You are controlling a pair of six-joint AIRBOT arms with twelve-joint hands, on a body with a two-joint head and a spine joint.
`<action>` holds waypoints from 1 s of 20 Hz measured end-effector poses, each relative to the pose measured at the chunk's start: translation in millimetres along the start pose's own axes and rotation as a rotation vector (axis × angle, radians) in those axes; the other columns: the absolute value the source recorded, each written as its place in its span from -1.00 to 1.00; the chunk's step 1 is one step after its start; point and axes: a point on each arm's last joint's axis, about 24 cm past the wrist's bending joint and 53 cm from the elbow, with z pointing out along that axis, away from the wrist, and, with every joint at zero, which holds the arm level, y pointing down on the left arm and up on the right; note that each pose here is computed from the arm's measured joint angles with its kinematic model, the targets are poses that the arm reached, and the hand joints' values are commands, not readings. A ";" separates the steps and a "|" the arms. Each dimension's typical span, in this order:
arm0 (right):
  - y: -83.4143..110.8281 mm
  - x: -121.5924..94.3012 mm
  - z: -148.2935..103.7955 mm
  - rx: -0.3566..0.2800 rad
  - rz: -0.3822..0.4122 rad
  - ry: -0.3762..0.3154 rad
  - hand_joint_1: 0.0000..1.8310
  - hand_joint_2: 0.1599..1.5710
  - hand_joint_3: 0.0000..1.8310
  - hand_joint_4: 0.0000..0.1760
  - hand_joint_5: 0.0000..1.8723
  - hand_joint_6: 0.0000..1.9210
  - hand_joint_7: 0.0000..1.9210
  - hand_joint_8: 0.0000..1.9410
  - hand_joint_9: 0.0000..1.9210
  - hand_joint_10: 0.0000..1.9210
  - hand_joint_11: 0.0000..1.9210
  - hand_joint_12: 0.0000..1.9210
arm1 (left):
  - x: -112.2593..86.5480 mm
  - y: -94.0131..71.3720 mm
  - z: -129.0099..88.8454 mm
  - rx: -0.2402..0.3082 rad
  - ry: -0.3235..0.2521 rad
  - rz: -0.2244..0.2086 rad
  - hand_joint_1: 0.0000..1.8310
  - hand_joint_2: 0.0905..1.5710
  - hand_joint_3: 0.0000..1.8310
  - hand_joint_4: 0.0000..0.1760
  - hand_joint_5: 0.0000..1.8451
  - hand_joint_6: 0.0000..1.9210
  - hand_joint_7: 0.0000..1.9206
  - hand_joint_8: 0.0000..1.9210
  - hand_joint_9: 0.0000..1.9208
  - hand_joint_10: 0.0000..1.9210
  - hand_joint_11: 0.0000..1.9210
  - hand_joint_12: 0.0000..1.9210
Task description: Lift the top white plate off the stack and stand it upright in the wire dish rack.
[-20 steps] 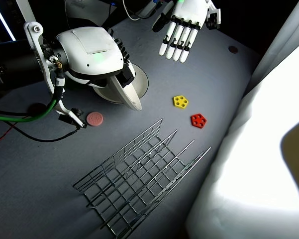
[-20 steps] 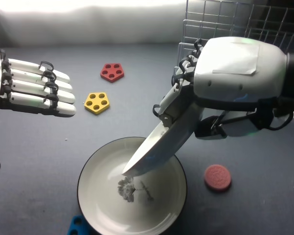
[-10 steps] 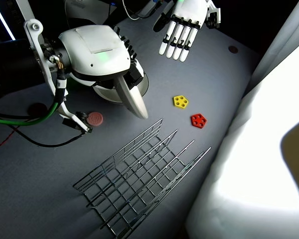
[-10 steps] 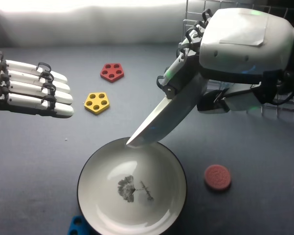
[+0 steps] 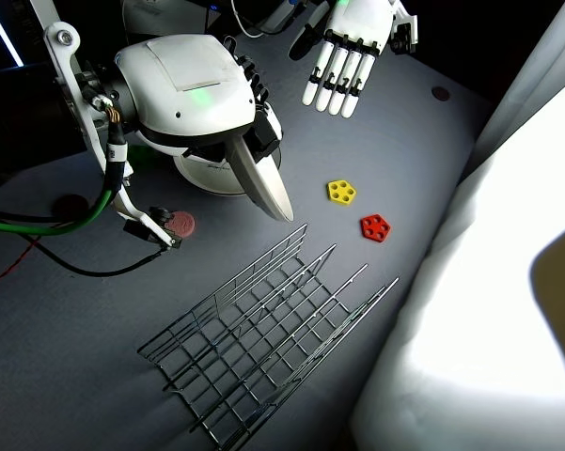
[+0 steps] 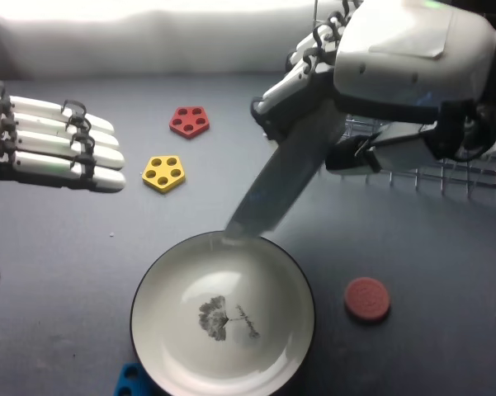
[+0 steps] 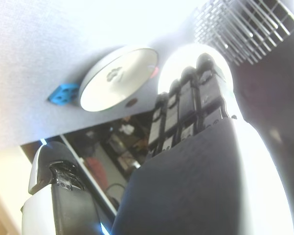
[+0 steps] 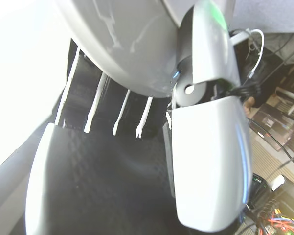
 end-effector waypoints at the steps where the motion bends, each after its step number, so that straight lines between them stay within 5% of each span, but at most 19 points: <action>1: 0.1 -3.4 0.3 0.000 -0.001 -0.007 0.64 0.24 -1.00 -1.00 0.05 -0.04 0.25 -0.63 0.26 -0.42 0.01 0.42 | -1.8 -0.2 0.1 0.001 -0.008 -0.002 -0.56 0.19 -1.00 -1.00 -0.93 -0.99 -0.93 -0.99 -0.93 -1.00 -0.94 -0.90; 16: -13.4 -39.6 0.0 0.030 -0.047 -0.103 0.64 0.25 -1.00 -1.00 0.02 -0.01 0.23 -0.59 0.22 -0.34 0.02 0.40 | -8.5 -4.6 -0.4 0.020 -0.036 -0.023 -0.55 0.19 -1.00 -1.00 -0.95 -1.00 -0.94 -1.00 -0.95 -1.00 -0.95 -0.92; 20: -20.4 -54.5 -3.0 0.048 -0.059 -0.139 0.63 0.29 -1.00 -1.00 -0.04 0.13 0.07 -0.30 0.15 -0.25 0.01 0.41 | -8.5 -5.3 -0.2 0.023 -0.036 -0.023 -0.58 0.20 -1.00 -1.00 -0.96 -1.00 -0.96 -1.00 -0.95 -1.00 -0.94 -0.91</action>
